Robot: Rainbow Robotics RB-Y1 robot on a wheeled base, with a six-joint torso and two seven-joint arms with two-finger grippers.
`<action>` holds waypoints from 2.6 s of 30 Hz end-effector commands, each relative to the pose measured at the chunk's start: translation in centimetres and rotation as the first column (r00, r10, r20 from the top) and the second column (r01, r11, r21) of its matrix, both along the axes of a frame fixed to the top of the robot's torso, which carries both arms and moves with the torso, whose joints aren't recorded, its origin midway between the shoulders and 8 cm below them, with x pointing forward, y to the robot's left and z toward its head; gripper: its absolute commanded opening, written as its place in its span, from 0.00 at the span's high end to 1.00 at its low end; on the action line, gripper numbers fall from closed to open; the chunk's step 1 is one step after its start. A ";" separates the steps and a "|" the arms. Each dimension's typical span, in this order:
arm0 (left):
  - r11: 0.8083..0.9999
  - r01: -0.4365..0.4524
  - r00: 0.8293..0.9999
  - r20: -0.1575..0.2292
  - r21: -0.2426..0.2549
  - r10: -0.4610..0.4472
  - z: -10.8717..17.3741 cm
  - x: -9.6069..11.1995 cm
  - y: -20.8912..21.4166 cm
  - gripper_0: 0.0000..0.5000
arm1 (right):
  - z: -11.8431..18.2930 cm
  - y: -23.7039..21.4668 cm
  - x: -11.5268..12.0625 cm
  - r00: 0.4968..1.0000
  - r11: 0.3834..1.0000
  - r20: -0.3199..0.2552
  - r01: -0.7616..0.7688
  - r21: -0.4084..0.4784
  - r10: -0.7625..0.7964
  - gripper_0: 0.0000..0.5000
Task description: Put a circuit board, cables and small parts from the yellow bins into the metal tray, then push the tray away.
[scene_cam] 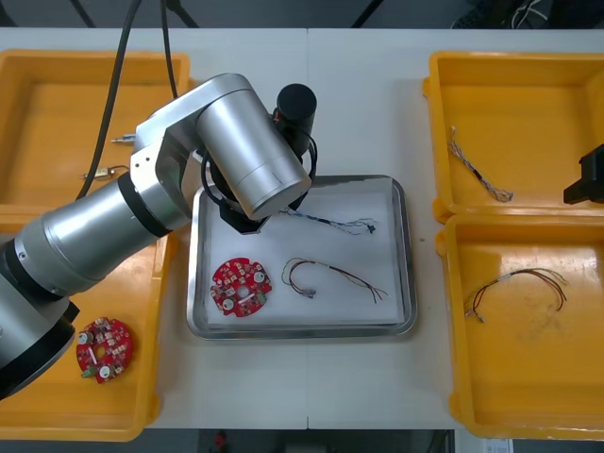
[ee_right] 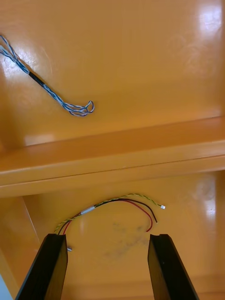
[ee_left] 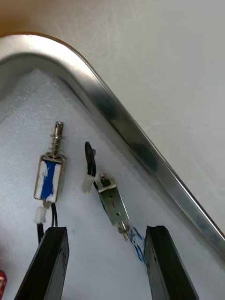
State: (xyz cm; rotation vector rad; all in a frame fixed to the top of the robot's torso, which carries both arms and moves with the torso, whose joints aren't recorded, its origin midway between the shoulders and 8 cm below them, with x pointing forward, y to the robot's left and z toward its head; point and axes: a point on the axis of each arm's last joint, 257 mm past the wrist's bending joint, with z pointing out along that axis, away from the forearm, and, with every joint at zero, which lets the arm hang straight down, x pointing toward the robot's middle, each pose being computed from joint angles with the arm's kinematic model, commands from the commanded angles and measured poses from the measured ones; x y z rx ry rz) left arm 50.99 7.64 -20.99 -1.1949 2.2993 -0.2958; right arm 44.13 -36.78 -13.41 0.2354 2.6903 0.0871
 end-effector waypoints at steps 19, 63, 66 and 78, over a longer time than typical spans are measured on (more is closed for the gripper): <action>0.940 0.327 0.945 -0.048 0.092 -0.324 18.2 -3.8 13.4 0.00 | 1.7 13.1 1.0 0.905 0.897 -0.061 -0.426 -0.114 0.422 0.00; 0.698 0.631 0.775 -0.254 0.339 -0.578 6.3 -12.1 31.3 0.00 | -10.7 38.6 -8.9 -0.024 -0.138 -0.336 -0.938 -0.318 0.941 0.00; 0.699 0.636 0.772 -0.255 0.328 -0.583 5.5 -12.4 31.3 0.00 | -11.8 39.0 -9.6 -0.039 -0.155 -0.343 -0.935 -0.318 0.938 0.00; 0.679 0.655 0.755 -0.263 0.331 -0.601 4.7 -12.3 31.0 0.00 | -15.2 38.7 -11.2 -0.056 -0.185 -0.376 -0.930 -0.317 0.925 0.00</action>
